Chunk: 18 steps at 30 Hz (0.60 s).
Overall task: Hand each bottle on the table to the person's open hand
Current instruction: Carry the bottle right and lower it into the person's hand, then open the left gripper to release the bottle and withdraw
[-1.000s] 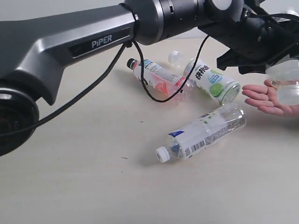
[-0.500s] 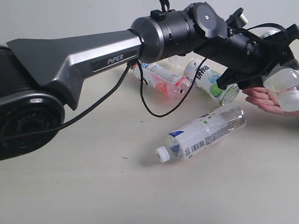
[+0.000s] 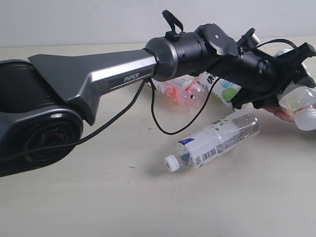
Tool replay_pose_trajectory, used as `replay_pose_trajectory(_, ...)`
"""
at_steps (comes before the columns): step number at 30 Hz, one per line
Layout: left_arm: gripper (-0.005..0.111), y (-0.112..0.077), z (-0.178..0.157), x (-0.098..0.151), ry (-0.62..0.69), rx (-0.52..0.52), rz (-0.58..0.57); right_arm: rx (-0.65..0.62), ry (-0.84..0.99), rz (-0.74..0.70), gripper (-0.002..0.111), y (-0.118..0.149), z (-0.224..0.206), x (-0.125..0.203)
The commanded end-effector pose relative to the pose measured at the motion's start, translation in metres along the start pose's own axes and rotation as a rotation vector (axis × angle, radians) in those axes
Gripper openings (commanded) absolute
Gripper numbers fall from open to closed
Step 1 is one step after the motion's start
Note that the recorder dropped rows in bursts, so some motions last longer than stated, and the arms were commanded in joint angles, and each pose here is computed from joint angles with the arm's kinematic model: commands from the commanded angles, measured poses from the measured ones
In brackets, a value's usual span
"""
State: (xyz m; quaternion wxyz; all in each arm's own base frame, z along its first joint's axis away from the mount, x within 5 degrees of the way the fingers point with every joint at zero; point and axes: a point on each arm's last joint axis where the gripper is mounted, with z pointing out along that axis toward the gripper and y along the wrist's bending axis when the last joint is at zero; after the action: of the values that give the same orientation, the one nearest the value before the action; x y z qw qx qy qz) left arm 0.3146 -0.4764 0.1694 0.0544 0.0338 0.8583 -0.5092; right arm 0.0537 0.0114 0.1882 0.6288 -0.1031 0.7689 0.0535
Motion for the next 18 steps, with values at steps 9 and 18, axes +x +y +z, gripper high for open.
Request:
replay_pose_trajectory(9,0.000,-0.0016,0.0009,0.0022,0.016,0.008,0.015,-0.003,-0.010,-0.003,0.000,0.0002,0.0000,0.0006)
replay_pose_trajectory(18,0.000,-0.0028,0.0029,0.0059,0.022,0.004,0.033,-0.003,-0.010,-0.003,0.000,0.0002,0.0000,0.0006)
